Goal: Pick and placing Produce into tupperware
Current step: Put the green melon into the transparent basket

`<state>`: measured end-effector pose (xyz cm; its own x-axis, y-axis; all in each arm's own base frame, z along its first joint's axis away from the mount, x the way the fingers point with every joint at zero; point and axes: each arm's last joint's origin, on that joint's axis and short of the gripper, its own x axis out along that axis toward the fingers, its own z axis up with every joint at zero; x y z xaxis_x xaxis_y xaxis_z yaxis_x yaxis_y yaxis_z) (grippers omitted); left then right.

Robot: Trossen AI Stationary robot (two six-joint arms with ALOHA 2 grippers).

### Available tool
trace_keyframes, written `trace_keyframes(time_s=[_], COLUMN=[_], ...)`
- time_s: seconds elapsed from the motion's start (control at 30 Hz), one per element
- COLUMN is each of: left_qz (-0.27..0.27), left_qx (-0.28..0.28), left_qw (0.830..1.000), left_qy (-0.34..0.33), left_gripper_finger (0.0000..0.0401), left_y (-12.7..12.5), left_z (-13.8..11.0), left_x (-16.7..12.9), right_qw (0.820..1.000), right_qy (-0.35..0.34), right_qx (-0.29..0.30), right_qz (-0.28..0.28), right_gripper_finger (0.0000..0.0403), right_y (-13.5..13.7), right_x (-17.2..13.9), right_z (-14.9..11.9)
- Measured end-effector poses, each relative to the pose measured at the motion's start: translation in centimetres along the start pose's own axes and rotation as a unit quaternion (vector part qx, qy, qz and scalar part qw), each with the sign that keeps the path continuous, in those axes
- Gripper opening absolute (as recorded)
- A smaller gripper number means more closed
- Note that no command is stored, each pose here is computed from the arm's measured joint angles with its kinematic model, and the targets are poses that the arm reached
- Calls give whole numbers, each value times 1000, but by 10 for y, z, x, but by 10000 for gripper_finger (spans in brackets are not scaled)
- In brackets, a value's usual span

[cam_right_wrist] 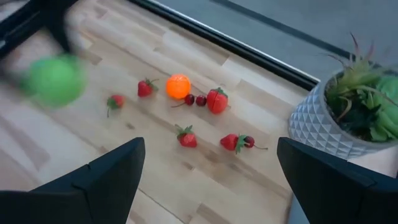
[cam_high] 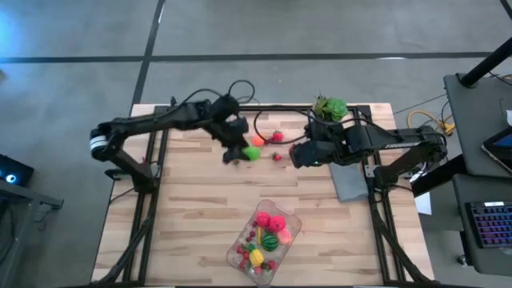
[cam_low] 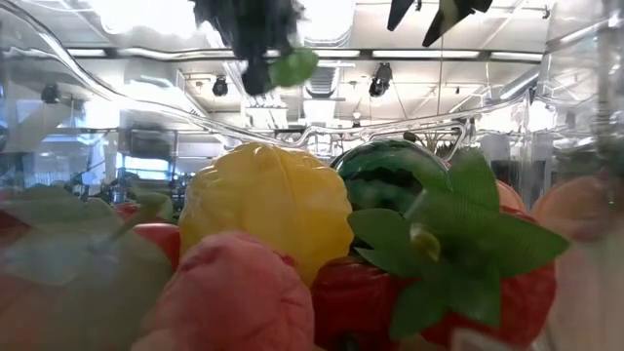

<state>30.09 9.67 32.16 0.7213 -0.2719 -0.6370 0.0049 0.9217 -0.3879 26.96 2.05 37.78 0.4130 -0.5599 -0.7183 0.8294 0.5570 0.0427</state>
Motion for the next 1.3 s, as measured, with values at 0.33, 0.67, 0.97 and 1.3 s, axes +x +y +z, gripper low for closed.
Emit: trace_keyframes(time_s=[0.33, 0.67, 0.97, 1.3], left_qz=[-51, -45, -25, -13], left_qx=[-40, -105, -204, -261], left_qw=[998, 993, 978, 964], left_qy=[10, 10, 34, 50], left_gripper_finger=[232, 232, 232, 262], left_y=[-92, -162, -172, -168], left_z=[-20, -47, -63, -73], left_x=[42, 101, 134, 160], right_qw=[1000, 991, 980, 979], right_qy=[-4, -35, -30, -17], right_qx=[-1, -51, -76, -118], right_qz=[11, 120, 180, 168], right_gripper_finger=[358, 358, 358, 358], right_y=[-7, -18, -22, -10], right_x=[-8, -69, -96, -92], right_z=[2, -21, -39, -54])
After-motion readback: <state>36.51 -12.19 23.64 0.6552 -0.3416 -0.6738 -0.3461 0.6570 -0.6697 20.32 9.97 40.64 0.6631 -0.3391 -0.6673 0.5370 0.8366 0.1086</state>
